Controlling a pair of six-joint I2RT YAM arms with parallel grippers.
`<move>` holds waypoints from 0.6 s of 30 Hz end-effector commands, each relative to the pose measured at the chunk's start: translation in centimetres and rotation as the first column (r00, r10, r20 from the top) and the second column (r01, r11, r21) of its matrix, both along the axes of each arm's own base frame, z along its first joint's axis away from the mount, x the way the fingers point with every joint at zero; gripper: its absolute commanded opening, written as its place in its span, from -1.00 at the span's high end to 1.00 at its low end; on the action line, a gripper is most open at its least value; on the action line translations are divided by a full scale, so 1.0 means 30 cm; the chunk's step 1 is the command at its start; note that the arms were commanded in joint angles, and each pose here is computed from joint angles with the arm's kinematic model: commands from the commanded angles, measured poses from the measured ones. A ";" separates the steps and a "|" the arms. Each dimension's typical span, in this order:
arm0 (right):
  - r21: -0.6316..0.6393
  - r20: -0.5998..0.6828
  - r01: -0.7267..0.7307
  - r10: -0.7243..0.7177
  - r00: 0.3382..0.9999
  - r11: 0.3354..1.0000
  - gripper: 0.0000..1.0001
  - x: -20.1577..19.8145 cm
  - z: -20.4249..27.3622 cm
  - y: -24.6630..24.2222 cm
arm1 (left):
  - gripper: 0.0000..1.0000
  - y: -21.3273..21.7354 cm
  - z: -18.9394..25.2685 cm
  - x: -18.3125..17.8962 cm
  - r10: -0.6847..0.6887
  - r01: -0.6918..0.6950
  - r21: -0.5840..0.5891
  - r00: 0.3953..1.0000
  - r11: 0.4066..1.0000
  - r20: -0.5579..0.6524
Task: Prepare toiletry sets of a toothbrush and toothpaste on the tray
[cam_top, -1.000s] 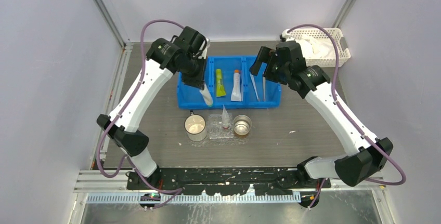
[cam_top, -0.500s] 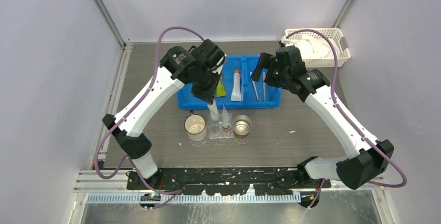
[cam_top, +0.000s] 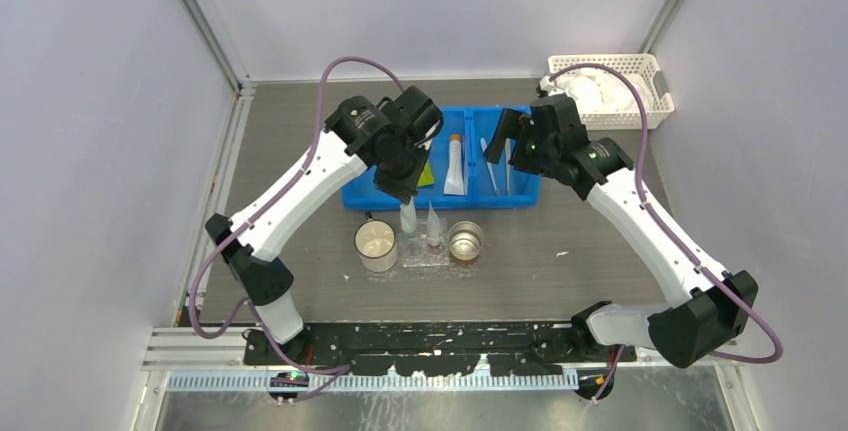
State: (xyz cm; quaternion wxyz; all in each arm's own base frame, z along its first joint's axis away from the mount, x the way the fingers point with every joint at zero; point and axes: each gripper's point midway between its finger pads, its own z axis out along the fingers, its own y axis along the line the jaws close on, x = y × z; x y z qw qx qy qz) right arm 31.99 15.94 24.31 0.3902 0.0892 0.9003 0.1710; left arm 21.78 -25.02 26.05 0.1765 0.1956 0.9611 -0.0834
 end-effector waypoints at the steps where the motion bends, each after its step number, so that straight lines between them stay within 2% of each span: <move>1: 0.021 0.059 -0.014 0.012 0.998 1.000 -0.99 0.005 0.051 -0.002 | 0.99 -0.022 0.018 0.033 0.006 -0.004 -0.033 0.998 0.999 0.059; 18: 0.028 0.037 -0.018 0.017 0.999 0.999 -0.99 0.007 0.006 -0.001 | 0.99 -0.052 -0.023 0.051 -0.004 0.007 -0.050 0.998 0.999 0.063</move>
